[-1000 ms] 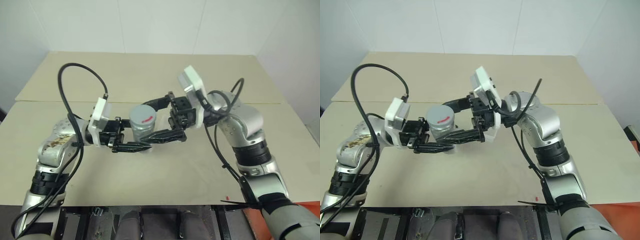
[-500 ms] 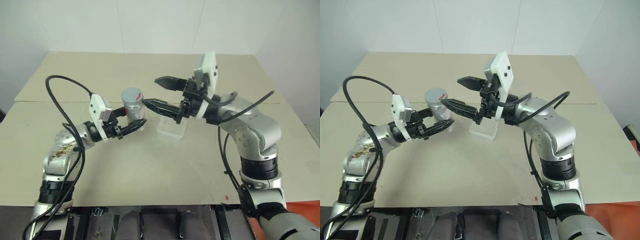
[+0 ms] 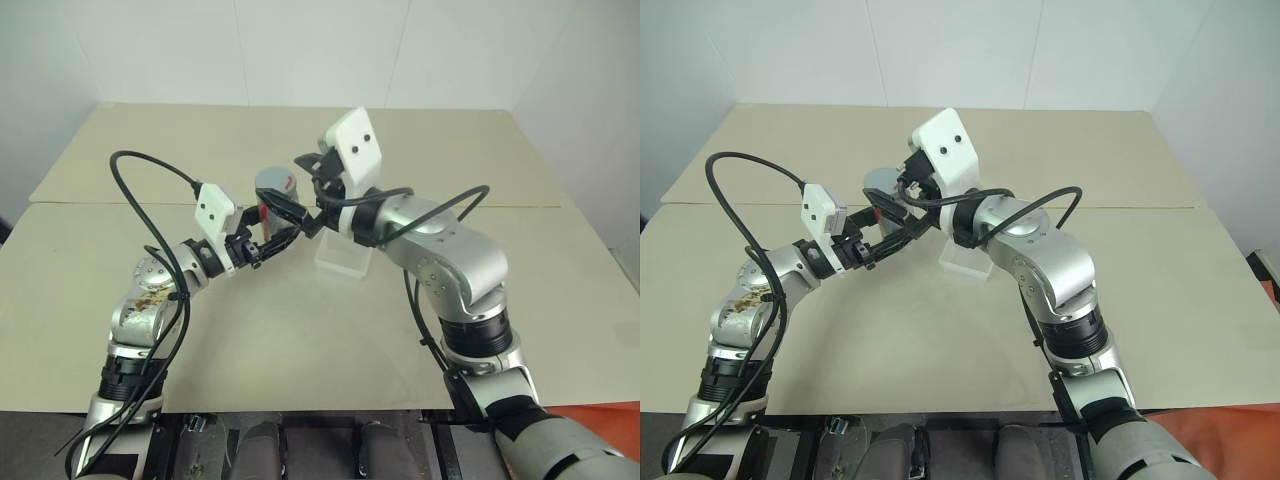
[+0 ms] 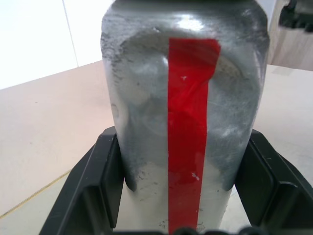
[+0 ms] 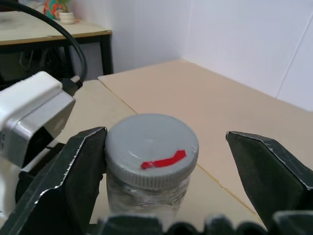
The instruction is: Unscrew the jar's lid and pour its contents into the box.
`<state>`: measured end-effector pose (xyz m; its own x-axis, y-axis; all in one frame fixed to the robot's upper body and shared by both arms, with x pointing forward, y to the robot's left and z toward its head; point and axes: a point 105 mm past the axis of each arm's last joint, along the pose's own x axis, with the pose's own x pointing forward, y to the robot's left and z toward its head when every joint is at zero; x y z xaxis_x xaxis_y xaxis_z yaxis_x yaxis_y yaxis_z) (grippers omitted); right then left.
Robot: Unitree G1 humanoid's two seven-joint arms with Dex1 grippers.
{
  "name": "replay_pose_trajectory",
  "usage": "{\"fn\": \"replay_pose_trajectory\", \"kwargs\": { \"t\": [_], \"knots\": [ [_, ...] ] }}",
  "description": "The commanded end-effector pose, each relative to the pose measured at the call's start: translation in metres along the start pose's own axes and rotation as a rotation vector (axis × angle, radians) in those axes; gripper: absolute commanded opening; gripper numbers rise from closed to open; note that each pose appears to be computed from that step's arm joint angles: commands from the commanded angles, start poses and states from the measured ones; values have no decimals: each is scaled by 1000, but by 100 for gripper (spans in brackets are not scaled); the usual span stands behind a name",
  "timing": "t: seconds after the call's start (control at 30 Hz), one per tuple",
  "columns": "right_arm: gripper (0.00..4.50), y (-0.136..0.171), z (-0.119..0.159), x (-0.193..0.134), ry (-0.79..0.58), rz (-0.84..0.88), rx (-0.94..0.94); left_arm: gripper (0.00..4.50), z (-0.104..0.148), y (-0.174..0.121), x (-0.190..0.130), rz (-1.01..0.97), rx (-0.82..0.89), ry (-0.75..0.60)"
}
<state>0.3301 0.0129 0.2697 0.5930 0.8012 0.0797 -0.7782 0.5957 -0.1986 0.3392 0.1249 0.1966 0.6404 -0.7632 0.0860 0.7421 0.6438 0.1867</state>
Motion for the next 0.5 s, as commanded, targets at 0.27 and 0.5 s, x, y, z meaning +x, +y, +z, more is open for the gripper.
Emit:
{"fn": "replay_pose_trajectory", "kwargs": {
  "t": [0.27,0.5],
  "knots": [
    [303,6,17,4,-52,15,-43,278,16,-6,-1,-29,51,-30],
    [280,6,18,2,-57,36,-40,278,14,-11,-5,-77,51,-21]
  ]
}}
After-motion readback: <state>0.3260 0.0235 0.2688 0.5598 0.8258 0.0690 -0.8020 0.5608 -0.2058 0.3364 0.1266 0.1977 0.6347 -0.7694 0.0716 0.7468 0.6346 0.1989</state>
